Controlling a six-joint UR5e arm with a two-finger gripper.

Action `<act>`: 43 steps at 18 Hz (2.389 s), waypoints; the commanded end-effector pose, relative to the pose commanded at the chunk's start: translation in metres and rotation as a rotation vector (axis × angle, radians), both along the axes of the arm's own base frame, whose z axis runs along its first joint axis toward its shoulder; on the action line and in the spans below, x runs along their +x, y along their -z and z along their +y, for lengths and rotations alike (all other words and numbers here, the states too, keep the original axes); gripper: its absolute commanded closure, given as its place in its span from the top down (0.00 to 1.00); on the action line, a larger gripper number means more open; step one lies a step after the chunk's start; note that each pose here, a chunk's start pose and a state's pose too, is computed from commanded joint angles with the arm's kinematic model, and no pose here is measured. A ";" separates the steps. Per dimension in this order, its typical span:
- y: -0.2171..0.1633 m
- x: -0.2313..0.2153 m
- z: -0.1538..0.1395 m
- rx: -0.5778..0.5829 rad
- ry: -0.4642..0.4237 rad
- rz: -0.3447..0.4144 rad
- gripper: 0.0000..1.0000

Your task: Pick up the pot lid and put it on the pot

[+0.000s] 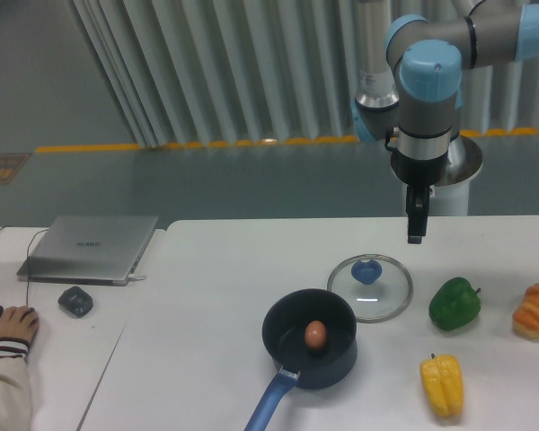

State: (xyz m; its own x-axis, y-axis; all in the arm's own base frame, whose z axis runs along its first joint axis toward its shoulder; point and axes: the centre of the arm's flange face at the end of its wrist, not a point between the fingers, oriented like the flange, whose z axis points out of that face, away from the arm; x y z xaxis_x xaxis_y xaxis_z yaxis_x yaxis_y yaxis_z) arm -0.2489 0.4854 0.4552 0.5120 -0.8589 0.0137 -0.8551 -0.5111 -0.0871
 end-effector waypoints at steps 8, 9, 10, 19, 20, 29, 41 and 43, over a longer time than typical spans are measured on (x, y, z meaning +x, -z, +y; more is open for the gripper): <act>0.001 0.000 0.000 -0.002 0.000 -0.002 1.00; 0.001 0.001 -0.001 -0.002 0.000 -0.002 1.00; 0.002 0.002 -0.001 -0.003 0.002 -0.003 1.00; 0.030 0.029 0.002 -0.060 0.028 -0.032 1.00; 0.038 0.038 0.003 -0.081 0.033 -0.026 1.00; 0.065 0.087 0.032 -0.124 -0.056 0.060 1.00; 0.079 0.095 0.036 -0.082 -0.045 0.148 1.00; 0.083 0.098 0.034 -0.089 -0.044 0.148 1.00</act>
State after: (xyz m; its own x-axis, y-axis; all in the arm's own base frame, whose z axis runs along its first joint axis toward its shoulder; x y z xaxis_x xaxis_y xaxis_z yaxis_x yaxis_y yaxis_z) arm -0.1507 0.5194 0.3725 0.5515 -0.8341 0.0109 -0.8316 -0.5488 0.0852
